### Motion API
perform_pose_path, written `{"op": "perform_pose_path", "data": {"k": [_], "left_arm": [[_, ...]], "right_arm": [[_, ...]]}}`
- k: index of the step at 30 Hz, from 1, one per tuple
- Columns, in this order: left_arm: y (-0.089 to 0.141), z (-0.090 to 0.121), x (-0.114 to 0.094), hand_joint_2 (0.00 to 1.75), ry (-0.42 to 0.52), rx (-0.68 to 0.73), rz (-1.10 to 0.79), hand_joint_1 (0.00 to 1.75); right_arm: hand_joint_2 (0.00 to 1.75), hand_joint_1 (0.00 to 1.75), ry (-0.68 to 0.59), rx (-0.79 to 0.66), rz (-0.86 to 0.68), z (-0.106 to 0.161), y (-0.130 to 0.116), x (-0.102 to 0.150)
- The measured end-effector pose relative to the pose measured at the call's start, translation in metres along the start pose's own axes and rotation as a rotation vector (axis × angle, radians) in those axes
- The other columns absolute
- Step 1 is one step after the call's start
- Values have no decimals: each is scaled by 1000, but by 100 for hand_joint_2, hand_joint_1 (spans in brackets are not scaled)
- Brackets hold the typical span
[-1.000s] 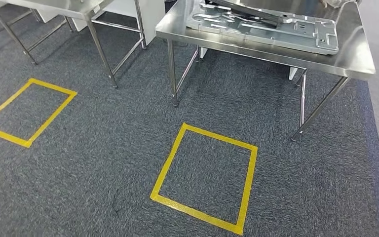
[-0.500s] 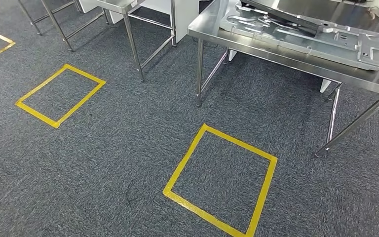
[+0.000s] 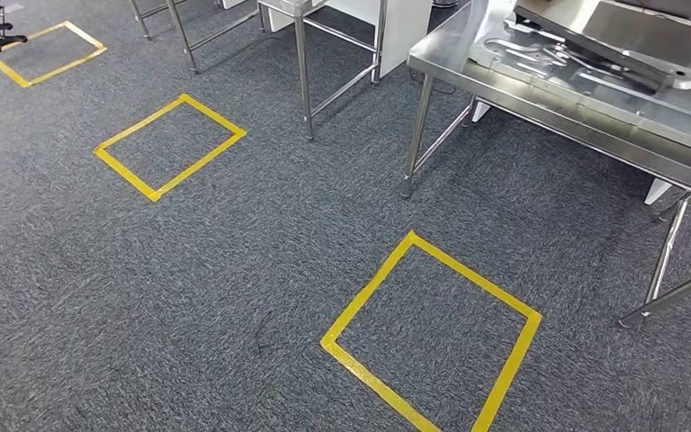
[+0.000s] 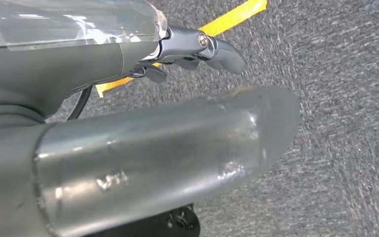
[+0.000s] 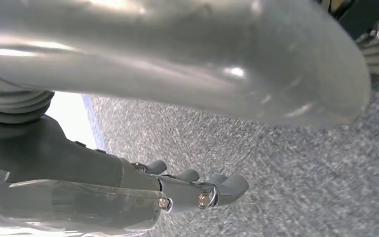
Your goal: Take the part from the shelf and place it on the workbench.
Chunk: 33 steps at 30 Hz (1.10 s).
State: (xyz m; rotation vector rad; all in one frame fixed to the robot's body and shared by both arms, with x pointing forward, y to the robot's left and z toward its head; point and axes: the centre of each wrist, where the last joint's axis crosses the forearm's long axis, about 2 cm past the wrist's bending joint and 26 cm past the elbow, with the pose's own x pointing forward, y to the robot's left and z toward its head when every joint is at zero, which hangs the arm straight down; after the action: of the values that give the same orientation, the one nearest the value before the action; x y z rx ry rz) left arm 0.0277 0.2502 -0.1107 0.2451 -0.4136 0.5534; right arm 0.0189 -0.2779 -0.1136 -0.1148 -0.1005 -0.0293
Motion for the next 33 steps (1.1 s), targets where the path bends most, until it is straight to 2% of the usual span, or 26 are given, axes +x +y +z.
{"op": "perform_pose_path", "data": {"k": [11,23,33], "left_arm": [[0,1,-1,0,0,0,3,0],[-2,1,-1,0,0,2,14,0],[-1,1,-2,0,-1,4,10,0]], "right_arm": [[0,0,4,20,8,2,11,-3],[0,0,15,10,20,1,5,-5],[0,0,-9,7,29,0,3,3]]}}
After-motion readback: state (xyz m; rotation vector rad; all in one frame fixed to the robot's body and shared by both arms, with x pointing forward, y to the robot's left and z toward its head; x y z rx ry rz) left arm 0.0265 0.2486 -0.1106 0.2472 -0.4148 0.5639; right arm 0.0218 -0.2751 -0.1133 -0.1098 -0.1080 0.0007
